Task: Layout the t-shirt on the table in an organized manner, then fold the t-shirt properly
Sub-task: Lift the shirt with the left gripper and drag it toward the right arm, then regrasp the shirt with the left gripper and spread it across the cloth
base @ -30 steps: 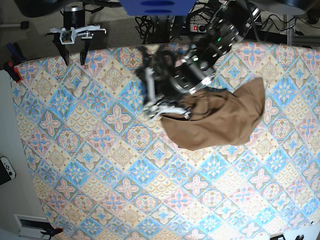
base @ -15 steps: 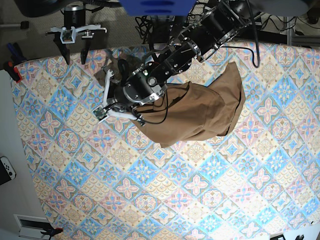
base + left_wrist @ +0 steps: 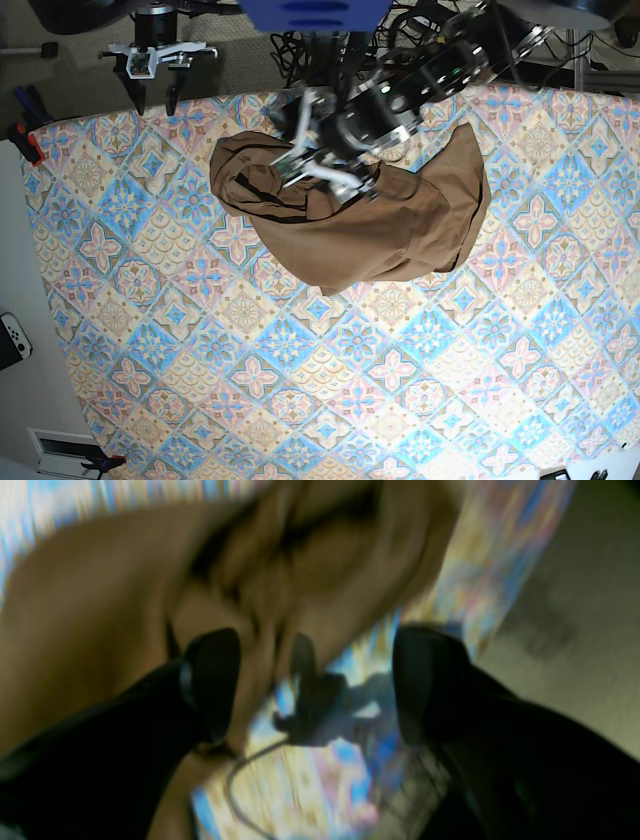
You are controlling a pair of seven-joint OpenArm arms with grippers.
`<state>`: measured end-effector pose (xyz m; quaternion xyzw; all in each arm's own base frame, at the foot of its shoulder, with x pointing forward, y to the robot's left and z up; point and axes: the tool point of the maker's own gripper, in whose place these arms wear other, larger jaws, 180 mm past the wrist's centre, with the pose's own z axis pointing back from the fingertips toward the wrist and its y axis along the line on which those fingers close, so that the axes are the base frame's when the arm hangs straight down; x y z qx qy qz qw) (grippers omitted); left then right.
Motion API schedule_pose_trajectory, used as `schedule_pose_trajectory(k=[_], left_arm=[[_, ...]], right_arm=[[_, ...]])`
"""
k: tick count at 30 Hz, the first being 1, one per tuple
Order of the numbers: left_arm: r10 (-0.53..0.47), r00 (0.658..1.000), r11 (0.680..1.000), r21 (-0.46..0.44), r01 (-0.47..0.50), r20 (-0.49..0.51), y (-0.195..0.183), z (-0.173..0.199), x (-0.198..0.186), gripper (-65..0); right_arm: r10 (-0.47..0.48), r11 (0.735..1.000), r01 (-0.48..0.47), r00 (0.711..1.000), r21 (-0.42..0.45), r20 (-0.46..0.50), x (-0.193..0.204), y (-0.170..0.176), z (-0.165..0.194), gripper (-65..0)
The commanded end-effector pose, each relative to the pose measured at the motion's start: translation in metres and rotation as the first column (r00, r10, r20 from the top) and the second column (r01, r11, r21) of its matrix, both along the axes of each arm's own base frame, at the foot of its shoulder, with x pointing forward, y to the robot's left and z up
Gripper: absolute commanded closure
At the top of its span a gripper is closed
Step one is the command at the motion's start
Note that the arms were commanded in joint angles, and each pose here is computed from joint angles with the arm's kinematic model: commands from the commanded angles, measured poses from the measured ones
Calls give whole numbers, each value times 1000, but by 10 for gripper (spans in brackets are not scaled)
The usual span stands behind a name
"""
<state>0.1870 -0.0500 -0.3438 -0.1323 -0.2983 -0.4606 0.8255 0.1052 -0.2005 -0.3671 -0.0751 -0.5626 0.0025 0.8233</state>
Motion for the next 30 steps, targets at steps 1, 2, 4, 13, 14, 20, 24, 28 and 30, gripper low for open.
schedule_pose_trajectory(k=[1,2,4,13,14,20,24,28,30], left_arm=[[24,1000,999,-48,-23,19,2,6,1,-459],[51,999,997,-65,-50,12,8,2,-1,-459],[128,992,986,-112,-127,5,21,-2,-2,-459],[372,928,917,-154,-369,-4,86,-17,-10,-459],[389,921,911,-151,-385,0,92,-18,-9,-459],[513,858,849,-155,-506,10,118,-17,4,-459],[531,846,839,-163,-519,37,124,-12,19,-459],[501,865,860,-123,-496,16,116,-24,27,-459],[505,863,859,-114,-499,20,117,-25,34,-459]], right_arm=[[0,1000,0,1000,-9,27,0,-3,8,-281],[1,1000,-1,1000,-6,21,-1,-2,5,-281],[-1,1000,1,1000,-5,15,-3,-2,3,-281],[9,1000,-9,1000,8,-12,-9,2,-6,-281],[12,1000,-12,1000,12,-14,-9,4,-6,-281],[61,996,-60,998,63,-16,-9,16,-8,-281],[90,992,-89,996,92,-6,-6,23,-7,-281],[89,992,-88,996,93,-6,-6,24,-7,-281],[87,992,-86,996,96,-6,-6,25,-7,-281]])
